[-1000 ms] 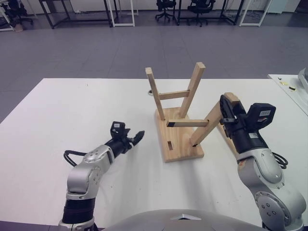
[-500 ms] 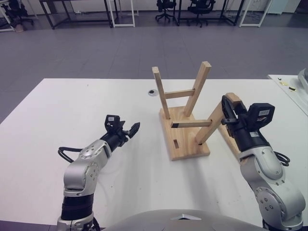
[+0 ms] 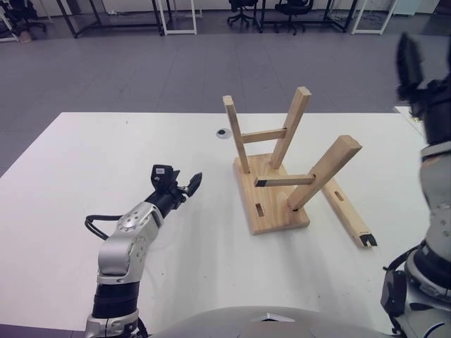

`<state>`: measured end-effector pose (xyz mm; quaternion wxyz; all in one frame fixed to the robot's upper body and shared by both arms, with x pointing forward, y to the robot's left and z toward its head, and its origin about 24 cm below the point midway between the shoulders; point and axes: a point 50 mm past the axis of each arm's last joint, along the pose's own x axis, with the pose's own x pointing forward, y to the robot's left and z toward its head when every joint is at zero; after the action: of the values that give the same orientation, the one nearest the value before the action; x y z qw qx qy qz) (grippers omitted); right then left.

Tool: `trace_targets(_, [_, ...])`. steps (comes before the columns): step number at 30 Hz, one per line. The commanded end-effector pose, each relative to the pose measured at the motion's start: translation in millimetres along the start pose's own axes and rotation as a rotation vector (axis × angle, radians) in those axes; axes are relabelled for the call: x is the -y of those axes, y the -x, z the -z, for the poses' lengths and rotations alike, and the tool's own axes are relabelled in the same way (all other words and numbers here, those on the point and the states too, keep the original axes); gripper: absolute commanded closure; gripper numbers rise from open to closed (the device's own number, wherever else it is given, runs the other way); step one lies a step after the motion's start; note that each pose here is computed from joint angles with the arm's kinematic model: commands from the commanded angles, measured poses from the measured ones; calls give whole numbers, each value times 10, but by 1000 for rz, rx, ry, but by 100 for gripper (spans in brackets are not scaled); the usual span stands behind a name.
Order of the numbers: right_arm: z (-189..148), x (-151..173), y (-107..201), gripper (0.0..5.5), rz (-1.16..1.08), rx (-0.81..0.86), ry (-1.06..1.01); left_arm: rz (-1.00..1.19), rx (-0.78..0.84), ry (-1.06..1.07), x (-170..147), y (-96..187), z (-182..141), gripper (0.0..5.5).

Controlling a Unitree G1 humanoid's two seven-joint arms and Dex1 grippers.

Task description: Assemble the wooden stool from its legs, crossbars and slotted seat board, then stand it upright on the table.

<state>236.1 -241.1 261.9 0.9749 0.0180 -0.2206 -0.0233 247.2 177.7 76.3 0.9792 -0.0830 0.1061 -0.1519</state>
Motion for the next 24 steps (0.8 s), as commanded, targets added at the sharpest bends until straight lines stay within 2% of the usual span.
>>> trace_targets(1, [1140,371,560,158,60,-646,29,-61,146,-38,-116,-28,-235,162])
trace_targets(4, [1702,512,1300,158,13,-973,-14,-73,164,-41,-179,-34,-269,162])
trace_targets(5, [1796,545,1487,158,-9,-1035,-13,-71,159,-40,-189,-36,-260,162])
trace_targets(7, [1878,582,1658,158,-47,-1073,0,-64,154,-35,-189,-40,-249,162])
trace_targets(11, [1916,588,1693,158,-140,-1042,73,-34,145,-33,-167,-80,-264,162])
trace_targets(15, [1768,511,1448,158,-179,-820,35,-25,132,-27,-168,-82,-240,162])
trace_targets(17, [1725,452,1405,158,-206,-772,7,-12,130,-26,-133,-87,-223,162])
trace_targets(20, [1758,440,1444,158,-218,-806,15,-3,128,-27,-100,-91,-203,162])
trace_targets(24, [1880,583,1552,158,-172,-948,93,2,117,-40,-83,-97,-190,162])
